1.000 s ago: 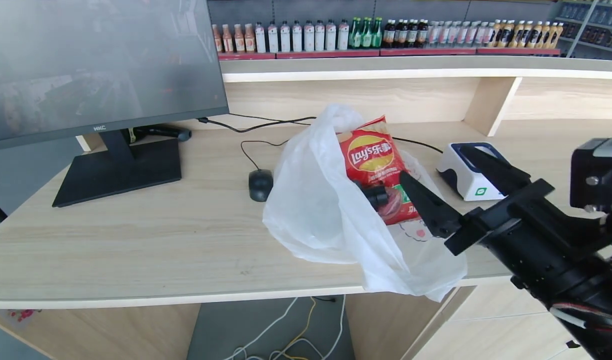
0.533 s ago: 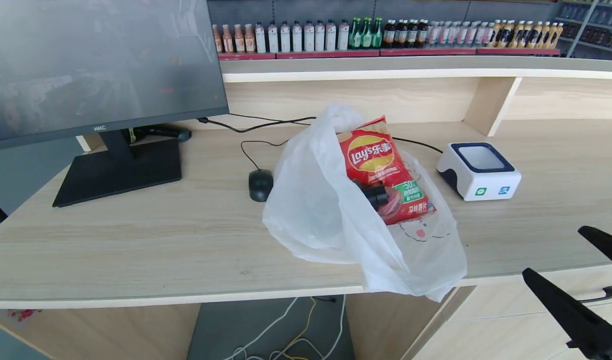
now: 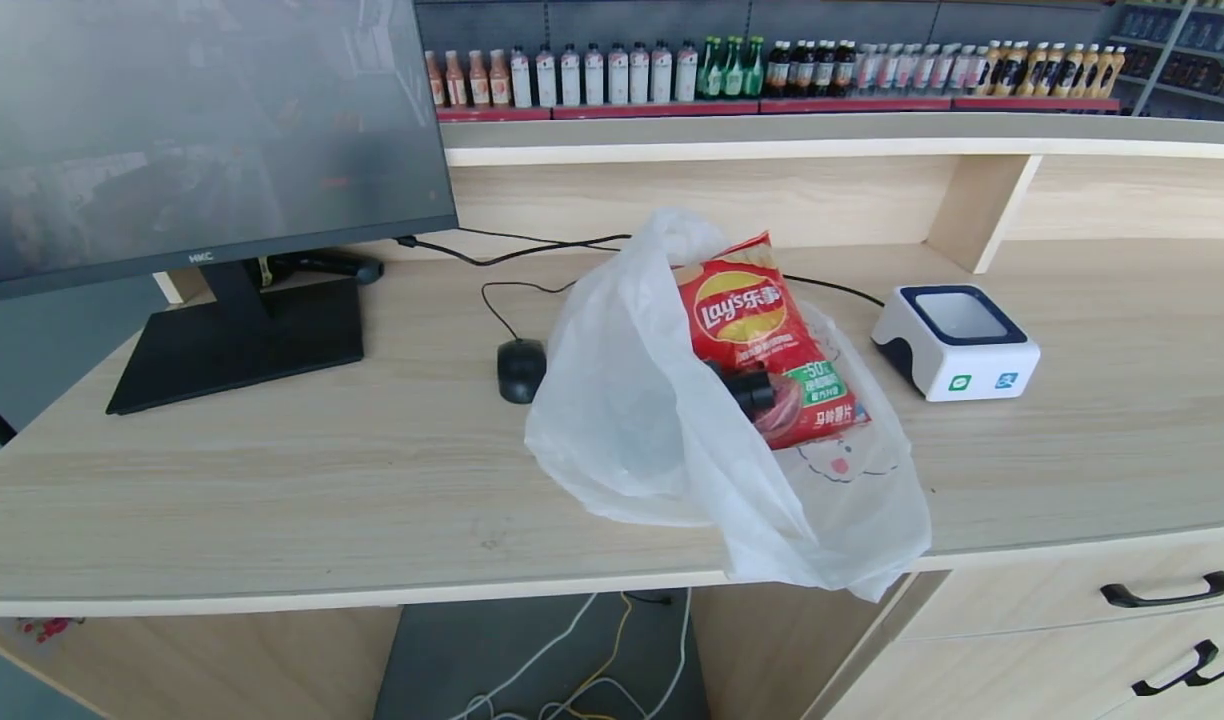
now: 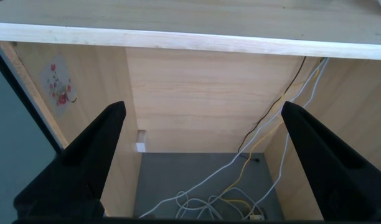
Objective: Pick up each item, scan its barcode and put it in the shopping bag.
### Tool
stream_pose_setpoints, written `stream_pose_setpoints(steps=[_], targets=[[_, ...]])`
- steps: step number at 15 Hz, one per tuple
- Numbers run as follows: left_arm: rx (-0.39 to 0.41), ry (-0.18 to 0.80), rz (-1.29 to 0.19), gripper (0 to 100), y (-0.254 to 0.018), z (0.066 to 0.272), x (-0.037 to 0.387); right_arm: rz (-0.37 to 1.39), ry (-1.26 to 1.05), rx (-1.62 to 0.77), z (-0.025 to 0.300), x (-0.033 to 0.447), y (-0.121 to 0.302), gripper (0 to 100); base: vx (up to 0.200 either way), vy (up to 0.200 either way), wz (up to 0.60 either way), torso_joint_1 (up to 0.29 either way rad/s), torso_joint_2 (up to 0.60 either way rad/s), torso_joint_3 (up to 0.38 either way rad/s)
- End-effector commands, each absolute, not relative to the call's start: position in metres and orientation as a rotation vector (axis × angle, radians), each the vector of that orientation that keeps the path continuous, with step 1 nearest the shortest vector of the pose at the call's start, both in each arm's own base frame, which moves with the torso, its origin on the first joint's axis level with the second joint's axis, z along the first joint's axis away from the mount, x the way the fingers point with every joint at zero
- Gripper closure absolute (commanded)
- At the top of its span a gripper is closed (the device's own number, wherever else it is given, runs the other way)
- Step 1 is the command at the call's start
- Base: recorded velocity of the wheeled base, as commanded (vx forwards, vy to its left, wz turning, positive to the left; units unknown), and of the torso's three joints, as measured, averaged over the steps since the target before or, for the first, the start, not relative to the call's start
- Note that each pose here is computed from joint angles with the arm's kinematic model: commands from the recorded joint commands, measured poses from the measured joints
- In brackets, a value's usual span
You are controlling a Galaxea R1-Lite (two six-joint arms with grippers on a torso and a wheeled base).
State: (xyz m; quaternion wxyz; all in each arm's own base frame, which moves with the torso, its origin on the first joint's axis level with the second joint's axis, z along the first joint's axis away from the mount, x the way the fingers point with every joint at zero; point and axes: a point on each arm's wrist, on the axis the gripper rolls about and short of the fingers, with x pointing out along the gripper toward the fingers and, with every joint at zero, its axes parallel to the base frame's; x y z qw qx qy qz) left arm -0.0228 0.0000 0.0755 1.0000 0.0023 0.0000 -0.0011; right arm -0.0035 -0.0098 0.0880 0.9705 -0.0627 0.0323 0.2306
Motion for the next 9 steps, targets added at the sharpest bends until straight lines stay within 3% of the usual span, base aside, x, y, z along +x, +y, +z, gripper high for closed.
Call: stream_pose_setpoints(steps=[1, 6, 9], targets=[[0.005, 0.0, -0.002, 0, 0.0, 0.075, -0.023, 0.471, -0.01, -0.061, 0.083, -0.012, -0.016, 0, 0.0, 0.0, 0.0, 0.0, 0.0, 0.0], [0.005, 0.0, -0.002, 0, 0.0, 0.075, -0.023, 0.467, 0.101, -0.051, 0.084, -0.006, -0.011, 0, 0.0, 0.0, 0.0, 0.0, 0.0, 0.0], [0.005, 0.0, -0.003, 0, 0.0, 0.075, -0.023, 0.265, 0.172, -0.081, 0.085, -0.001, -0.008, 0, 0.0, 0.0, 0.0, 0.0, 0.0, 0.0]])
